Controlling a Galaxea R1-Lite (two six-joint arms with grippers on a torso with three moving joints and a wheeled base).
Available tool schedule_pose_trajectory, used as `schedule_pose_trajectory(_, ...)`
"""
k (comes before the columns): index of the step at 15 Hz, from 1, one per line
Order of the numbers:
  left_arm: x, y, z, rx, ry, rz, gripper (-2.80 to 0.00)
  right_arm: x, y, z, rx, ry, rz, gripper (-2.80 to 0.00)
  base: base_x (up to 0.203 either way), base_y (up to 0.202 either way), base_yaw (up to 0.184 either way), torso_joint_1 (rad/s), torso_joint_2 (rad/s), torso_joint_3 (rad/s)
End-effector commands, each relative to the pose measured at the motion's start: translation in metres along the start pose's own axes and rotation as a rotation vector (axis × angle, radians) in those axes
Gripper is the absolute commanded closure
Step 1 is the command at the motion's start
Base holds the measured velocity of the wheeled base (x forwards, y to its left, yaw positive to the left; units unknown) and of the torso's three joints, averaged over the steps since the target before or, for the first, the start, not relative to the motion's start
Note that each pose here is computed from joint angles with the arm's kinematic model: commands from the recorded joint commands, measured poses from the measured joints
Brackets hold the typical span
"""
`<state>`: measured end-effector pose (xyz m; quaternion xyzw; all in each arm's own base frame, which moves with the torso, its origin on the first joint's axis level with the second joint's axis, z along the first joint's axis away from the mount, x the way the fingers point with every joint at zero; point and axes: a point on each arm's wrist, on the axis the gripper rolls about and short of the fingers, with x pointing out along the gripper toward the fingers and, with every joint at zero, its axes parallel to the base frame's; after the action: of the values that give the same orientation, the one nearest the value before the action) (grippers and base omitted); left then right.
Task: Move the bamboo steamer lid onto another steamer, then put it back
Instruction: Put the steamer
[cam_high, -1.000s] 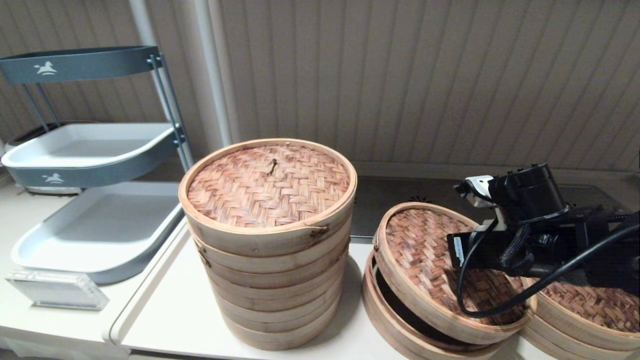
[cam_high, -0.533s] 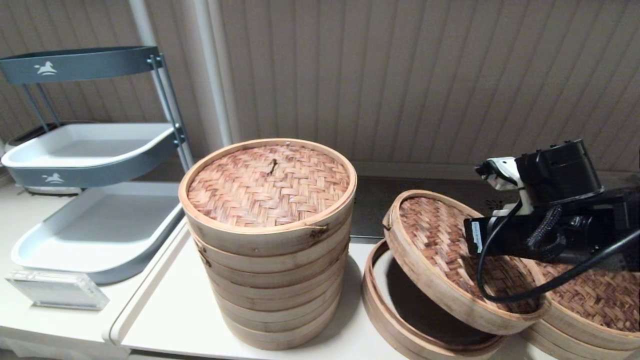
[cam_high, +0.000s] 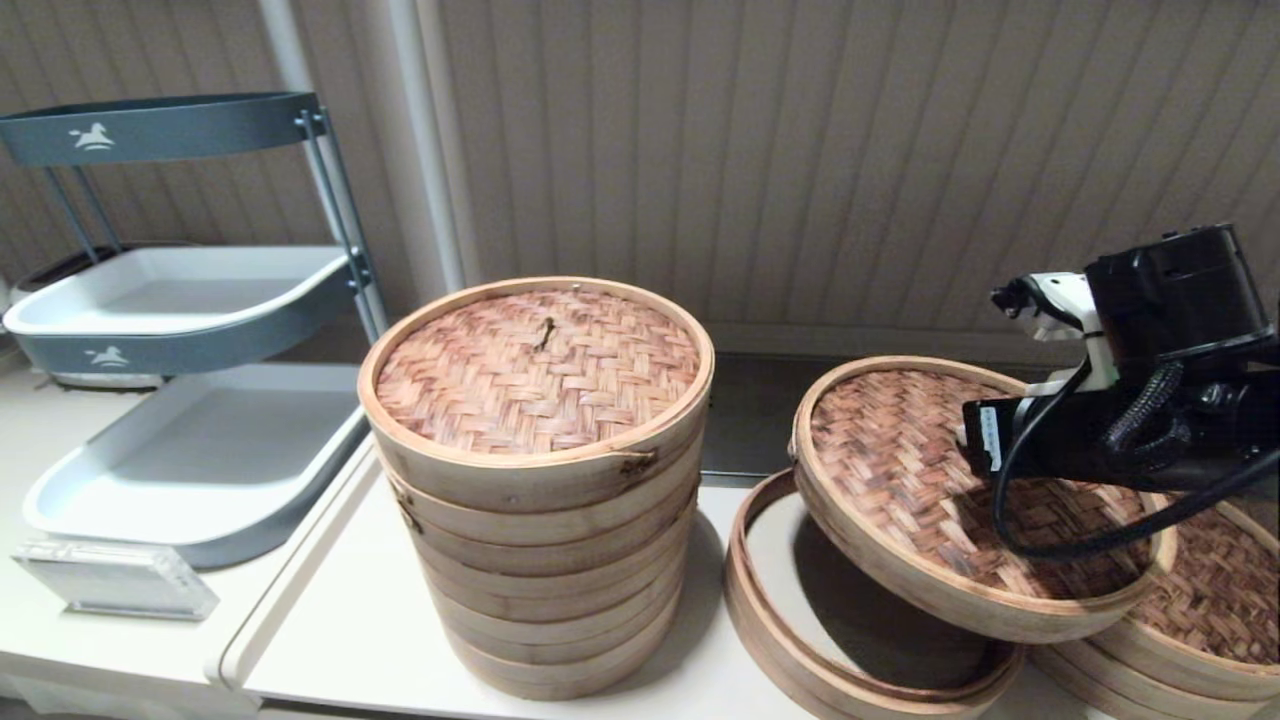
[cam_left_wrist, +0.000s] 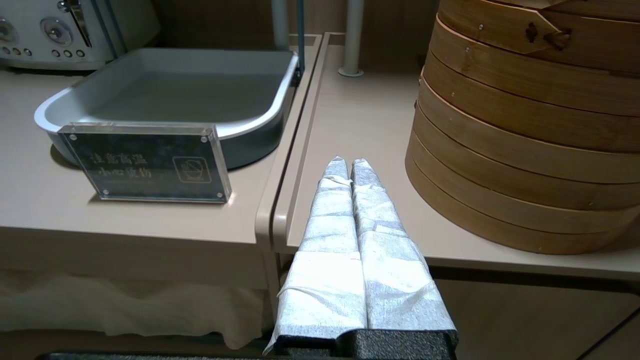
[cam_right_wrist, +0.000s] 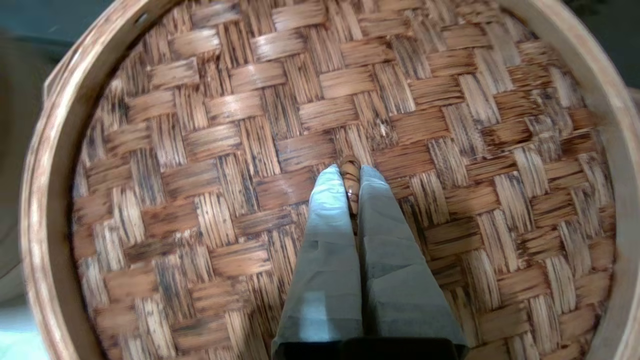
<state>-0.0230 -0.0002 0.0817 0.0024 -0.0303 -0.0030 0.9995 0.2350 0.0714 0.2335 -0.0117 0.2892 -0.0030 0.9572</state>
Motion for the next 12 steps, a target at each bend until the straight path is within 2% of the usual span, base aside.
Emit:
schedule_pose_trajectory(1,0.001,0.000,-0.007,0.000,0.021,-0.001,0.00,-0.003,-0.016,0.005,0.010,-0.019,-0.051,0.00,0.000,0.000,0.000,0.000,0.00,0.000)
schedule_pose_trajectory(12,0.001,0.000,-0.007,0.000,0.022,-0.002,0.00,-0.011,-0.086,0.002,0.056,-0.015,-0.284,0.00,0.000,0.000,0.000,0.000,0.00,0.000)
